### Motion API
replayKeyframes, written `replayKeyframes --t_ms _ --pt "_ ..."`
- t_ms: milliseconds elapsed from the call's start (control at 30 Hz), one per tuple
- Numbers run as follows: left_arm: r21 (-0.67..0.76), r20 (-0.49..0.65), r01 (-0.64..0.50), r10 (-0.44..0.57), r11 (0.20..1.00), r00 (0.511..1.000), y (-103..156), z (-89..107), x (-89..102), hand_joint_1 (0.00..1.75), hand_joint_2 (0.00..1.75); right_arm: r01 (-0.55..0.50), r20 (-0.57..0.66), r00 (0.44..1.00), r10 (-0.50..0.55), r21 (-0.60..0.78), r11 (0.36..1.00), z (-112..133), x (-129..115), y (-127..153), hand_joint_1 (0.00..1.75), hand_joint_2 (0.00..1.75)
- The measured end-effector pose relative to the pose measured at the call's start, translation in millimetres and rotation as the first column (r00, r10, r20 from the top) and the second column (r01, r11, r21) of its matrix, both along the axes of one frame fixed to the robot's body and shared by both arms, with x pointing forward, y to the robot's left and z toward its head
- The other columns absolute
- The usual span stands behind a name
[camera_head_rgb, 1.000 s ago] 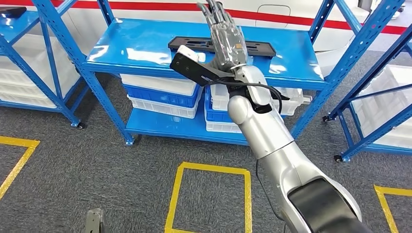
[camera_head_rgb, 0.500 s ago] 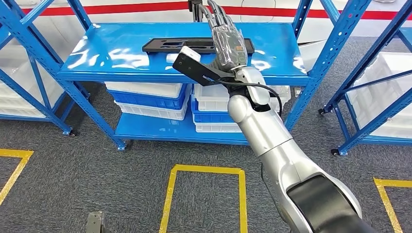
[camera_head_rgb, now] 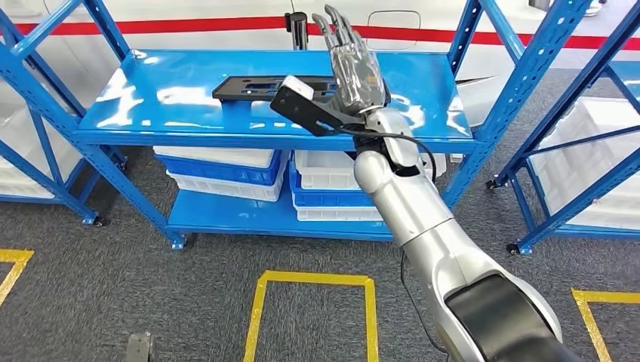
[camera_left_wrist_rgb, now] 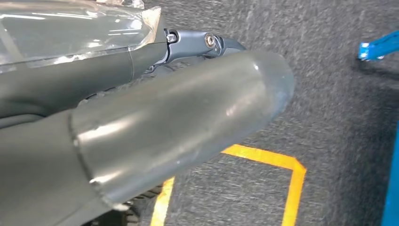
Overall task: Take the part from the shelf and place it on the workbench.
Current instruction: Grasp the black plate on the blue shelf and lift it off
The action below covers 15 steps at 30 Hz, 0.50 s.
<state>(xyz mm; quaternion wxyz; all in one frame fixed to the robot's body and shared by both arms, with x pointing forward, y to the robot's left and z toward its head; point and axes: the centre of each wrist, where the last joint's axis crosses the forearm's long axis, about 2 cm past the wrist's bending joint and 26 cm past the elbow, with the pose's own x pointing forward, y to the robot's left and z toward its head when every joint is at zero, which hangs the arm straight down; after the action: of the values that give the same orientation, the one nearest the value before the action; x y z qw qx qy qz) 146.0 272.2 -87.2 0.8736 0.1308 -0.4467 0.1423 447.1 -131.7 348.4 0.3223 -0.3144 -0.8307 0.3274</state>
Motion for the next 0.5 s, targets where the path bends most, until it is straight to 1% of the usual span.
replayKeyframes --t_ms 333,500 --pt "-0.011 0.0 0.003 -0.003 1.0 1.0 -4.8 -0.1 -0.8 0.0 0.0 0.017 -0.022 1.0 -0.017 -0.006 1.0 -11.5 1.8 -5.4 0.0 1.75" --pt "-0.018 0.008 0.006 -0.006 1.0 1.0 -6.5 0.6 1.5 0.0 0.0 0.013 -0.018 1.0 -0.013 -0.003 1.0 -9.9 1.4 -2.8 0.0 1.75"
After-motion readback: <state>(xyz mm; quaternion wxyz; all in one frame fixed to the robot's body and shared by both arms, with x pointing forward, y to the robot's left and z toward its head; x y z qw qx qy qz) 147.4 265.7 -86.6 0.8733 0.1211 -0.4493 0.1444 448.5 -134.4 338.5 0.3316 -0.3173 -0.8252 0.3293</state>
